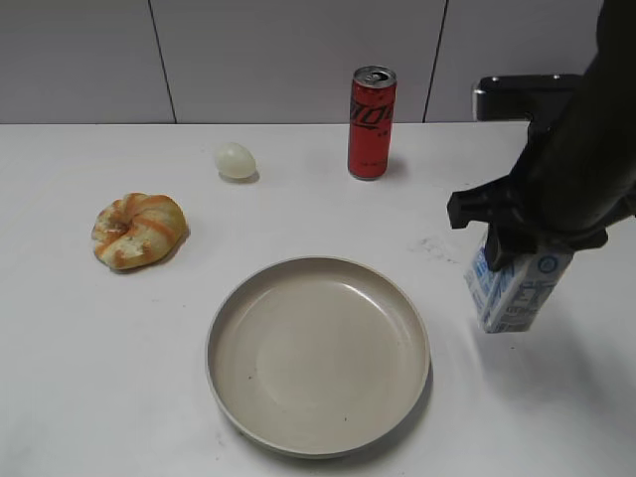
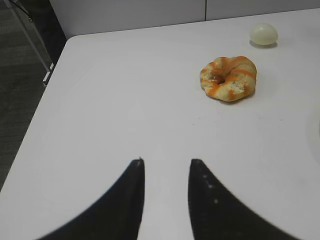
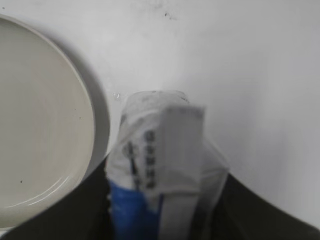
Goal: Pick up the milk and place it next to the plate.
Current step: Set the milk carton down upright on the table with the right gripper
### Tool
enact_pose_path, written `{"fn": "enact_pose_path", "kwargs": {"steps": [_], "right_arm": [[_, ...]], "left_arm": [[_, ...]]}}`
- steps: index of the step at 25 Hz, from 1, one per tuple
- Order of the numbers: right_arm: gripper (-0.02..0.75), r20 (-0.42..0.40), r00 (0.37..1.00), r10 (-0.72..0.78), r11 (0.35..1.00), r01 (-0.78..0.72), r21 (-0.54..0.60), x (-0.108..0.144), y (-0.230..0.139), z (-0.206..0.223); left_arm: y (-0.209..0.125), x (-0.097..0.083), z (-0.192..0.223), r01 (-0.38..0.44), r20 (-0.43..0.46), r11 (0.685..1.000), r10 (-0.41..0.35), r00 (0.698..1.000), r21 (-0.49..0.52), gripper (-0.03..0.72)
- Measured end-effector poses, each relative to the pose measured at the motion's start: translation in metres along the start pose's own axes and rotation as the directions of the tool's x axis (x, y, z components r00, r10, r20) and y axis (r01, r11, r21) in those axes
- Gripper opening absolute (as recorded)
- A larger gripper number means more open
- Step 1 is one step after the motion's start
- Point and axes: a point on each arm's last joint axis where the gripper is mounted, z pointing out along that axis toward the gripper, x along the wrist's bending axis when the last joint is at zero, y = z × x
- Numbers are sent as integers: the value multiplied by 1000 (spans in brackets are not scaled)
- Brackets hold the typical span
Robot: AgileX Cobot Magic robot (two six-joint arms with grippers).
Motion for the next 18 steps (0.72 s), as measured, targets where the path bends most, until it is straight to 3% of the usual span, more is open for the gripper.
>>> {"fn": "enact_pose_path", "kwargs": {"steps": [6, 18], "right_arm": [[276, -58, 997, 57, 998, -58, -1, 5, -9, 20], [276, -42, 997, 58, 996, -55, 69, 14, -11, 64]], "left_arm": [[0, 0, 0, 0, 0, 1000, 0, 1000, -1, 232], [0, 0, 0, 0, 0, 1000, 0, 1000, -1, 232]]}}
